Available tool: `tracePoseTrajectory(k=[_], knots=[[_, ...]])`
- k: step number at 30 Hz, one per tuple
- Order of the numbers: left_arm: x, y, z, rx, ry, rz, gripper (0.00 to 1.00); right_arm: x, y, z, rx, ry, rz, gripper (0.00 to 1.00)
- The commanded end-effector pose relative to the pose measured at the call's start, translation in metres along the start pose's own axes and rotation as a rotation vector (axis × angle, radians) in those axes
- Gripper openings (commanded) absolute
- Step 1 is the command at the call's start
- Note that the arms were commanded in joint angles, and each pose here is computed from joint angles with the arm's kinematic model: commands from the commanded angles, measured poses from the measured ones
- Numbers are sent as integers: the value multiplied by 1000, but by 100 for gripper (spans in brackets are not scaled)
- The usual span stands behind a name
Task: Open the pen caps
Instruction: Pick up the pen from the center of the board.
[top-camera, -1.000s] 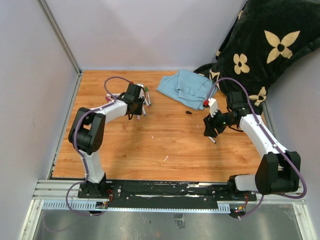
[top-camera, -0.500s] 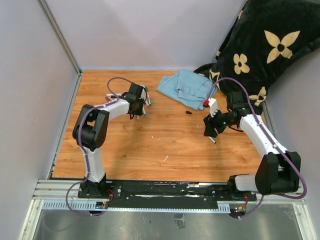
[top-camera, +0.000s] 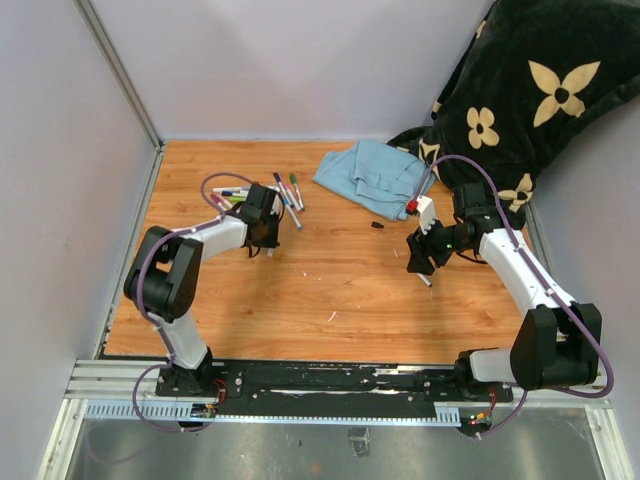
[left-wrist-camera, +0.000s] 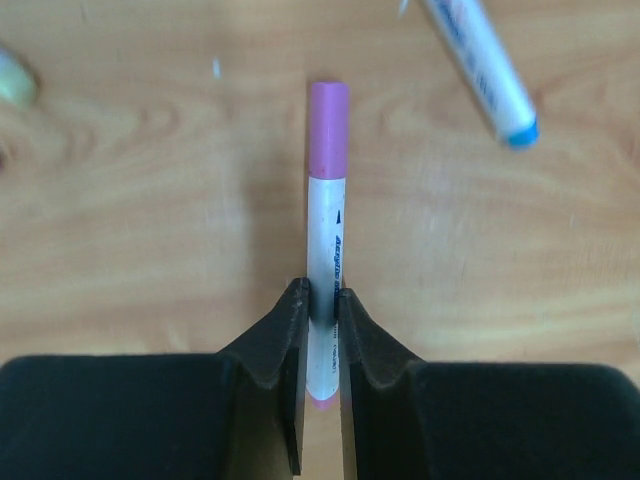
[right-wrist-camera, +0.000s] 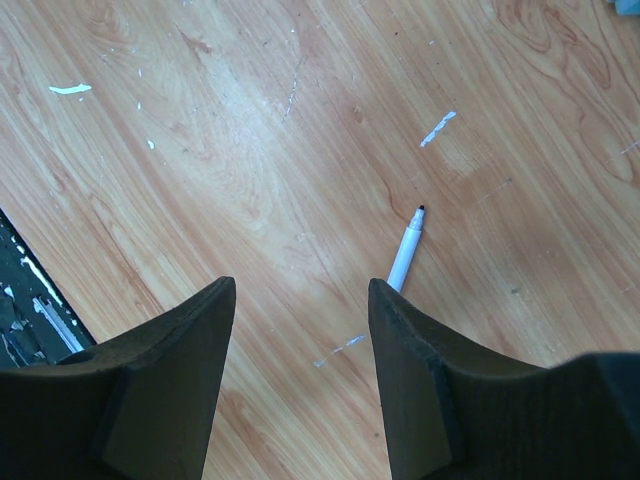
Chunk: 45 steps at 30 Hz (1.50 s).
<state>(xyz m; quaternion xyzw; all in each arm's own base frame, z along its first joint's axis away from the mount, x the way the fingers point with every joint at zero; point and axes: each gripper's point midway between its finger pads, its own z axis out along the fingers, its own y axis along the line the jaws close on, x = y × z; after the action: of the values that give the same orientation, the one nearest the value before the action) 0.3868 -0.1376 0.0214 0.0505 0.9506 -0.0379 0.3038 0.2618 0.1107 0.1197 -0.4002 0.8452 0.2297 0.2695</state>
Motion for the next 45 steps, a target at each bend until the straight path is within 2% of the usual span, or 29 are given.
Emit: tracePoseTrajectory(k=[1, 4, 10, 15, 23, 30, 34, 40, 45], knots=[[46, -2, -23, 39, 86, -59, 13, -2, 5, -6, -18, -18, -2, 57], [58, -4, -35, 49, 85, -68, 16, -2, 5, -6, -22, -20, -2, 57], [49, 1, -38, -1, 71, -48, 36, -3, 6, -6, -26, -24, -1, 57], [40, 6, -26, -45, 90, -11, 40, -4, 7, -7, -23, -27, -5, 57], [45, 3, -18, -30, 136, 8, 31, -6, 7, -9, -18, -35, -13, 57], [40, 1, -23, -7, 112, -7, 11, -8, 10, -11, -25, -49, -15, 57], [30, -7, -35, 37, 56, -32, 1, -12, 14, -13, -38, -69, -19, 57], [25, -30, -64, 177, -69, -88, 0, -27, 31, -20, -94, -153, -37, 57], [12, -65, -99, 370, -224, -138, 0, -42, 50, -28, -156, -252, -60, 57]])
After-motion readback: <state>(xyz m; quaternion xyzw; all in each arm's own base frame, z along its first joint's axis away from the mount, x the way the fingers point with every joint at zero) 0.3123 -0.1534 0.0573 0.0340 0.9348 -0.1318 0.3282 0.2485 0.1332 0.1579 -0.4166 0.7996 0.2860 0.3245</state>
